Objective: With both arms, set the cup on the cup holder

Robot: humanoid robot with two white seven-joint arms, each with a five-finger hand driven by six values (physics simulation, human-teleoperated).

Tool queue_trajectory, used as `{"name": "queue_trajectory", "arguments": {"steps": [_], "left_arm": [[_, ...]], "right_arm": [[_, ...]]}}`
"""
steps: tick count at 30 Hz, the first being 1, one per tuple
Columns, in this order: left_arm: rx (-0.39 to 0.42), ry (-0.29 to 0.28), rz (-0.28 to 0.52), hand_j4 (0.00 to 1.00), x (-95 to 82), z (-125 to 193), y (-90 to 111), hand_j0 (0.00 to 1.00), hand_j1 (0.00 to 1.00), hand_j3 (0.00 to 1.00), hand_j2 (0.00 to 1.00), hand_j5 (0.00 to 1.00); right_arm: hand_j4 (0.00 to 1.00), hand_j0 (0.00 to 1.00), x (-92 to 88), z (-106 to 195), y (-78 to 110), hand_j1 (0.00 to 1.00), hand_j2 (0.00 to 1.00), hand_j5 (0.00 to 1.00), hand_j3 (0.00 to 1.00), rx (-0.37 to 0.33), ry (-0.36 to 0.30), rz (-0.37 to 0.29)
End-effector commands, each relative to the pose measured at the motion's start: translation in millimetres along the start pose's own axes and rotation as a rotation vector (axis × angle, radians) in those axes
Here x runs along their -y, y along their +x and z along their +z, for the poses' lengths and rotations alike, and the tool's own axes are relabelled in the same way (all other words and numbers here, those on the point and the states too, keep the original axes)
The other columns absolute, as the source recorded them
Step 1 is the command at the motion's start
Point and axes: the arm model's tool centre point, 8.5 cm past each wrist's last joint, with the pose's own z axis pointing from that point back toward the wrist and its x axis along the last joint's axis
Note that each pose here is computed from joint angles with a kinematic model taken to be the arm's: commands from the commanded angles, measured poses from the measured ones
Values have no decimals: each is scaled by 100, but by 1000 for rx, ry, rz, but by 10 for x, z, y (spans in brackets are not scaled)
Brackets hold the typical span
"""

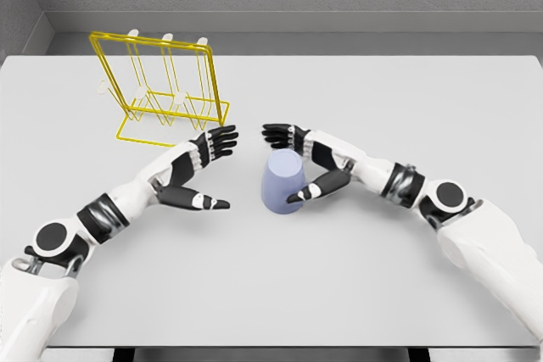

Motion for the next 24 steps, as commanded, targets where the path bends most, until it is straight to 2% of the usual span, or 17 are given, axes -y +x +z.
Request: {"name": "queue_trajectory", "arguments": {"steps": [1, 7, 10, 12, 13, 15, 16, 18, 20, 21, 24], "left_arm": [[8, -4, -6, 100, 70, -66, -12, 100, 100, 100, 100, 100], [2, -13, -14, 100, 149, -144, -50, 100, 100, 100, 100, 100], [19, -14, -2, 100, 278, -286, -74, 100, 100, 100, 100, 100], [17, -3, 22, 100, 280, -321, -123, 100, 100, 100, 100, 100], [16, -1, 32, 100, 289, -344, -145, 100, 100, 100, 100, 100], [21, -2, 41, 100, 313, -374, -151, 100, 100, 100, 100, 100], [24, -6, 45, 100, 334, -391, -152, 100, 100, 100, 100, 100], [28, -10, 63, 100, 391, -442, -181, 100, 100, 100, 100, 100], [23, -6, 67, 100, 369, -468, -200, 100, 100, 100, 100, 100], [21, -5, 67, 100, 356, -475, -203, 100, 100, 100, 100, 100], [16, -3, 73, 100, 352, -483, -225, 100, 100, 100, 100, 100]], "right_arm": [[100, 100, 55, 97, -9, 100, 100, 100, 100, -26, -4, 21], [100, 100, 216, 305, 25, 100, 100, 100, 100, -67, -22, 59], [100, 100, 436, 549, 132, 100, 100, 100, 100, -91, -60, 110], [100, 100, 645, 813, 275, 100, 100, 100, 100, -81, -109, 173], [100, 100, 824, 970, 425, 100, 100, 100, 100, -68, -165, 201], [100, 100, 1112, 1179, 739, 100, 100, 100, 100, -53, -231, 273], [100, 100, 1165, 1210, 808, 100, 100, 100, 100, -52, -239, 289], [100, 100, 1292, 1469, 951, 100, 100, 100, 100, -93, -258, 343], [100, 100, 1401, 1658, 1126, 100, 100, 100, 100, -119, -274, 391], [100, 100, 1434, 1655, 1188, 100, 100, 100, 100, -115, -276, 404], [100, 100, 1495, 1818, 1256, 100, 100, 100, 100, -157, -286, 428]]}}
